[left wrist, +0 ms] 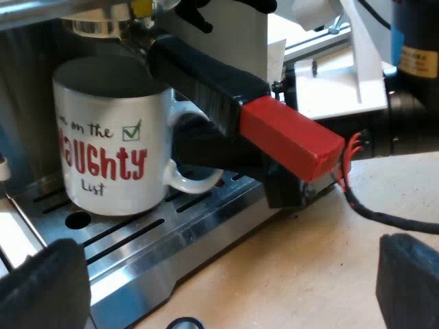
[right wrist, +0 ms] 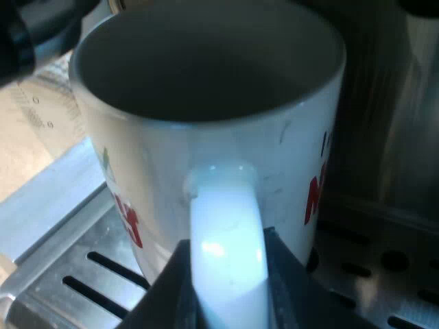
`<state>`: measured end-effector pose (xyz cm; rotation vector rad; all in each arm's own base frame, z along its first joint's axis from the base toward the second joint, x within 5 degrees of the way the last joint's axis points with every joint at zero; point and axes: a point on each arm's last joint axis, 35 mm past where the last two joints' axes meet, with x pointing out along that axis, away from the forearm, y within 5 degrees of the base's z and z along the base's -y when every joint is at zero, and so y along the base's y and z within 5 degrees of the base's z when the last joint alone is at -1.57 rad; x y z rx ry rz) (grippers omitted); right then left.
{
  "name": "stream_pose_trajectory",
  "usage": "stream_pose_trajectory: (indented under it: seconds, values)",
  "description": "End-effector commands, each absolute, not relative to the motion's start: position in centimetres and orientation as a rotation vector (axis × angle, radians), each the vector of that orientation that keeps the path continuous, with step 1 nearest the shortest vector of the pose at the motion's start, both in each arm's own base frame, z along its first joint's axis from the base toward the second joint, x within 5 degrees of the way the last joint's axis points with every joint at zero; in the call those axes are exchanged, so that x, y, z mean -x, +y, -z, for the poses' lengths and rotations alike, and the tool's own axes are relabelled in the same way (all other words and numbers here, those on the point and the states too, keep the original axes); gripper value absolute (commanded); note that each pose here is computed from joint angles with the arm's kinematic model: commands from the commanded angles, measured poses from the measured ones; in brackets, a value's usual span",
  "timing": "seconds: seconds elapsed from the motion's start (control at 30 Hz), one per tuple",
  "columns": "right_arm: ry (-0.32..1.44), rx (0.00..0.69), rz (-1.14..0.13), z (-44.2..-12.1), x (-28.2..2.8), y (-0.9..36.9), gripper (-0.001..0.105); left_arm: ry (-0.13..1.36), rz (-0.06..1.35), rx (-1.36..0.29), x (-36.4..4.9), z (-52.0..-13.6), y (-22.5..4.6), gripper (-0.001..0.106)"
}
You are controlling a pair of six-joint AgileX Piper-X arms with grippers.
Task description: Remove mug from coffee machine
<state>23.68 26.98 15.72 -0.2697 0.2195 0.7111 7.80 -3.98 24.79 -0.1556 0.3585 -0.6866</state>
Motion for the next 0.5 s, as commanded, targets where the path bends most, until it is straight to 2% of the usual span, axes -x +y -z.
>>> stream_pose_trajectory:
  seconds: [0.03, 0.5]
  values:
    - [0.231, 0.288, -0.728, -16.9, -23.2, 27.1, 0.000, 0.342, 0.698, 0.163, -7.8, -25.1, -4.1, 0.086]
    - [0.237, 0.332, -0.693, -18.5, -19.1, 25.4, 0.000, 0.343, 0.701, 0.164, -7.8, -25.1, -4.1, 0.086]
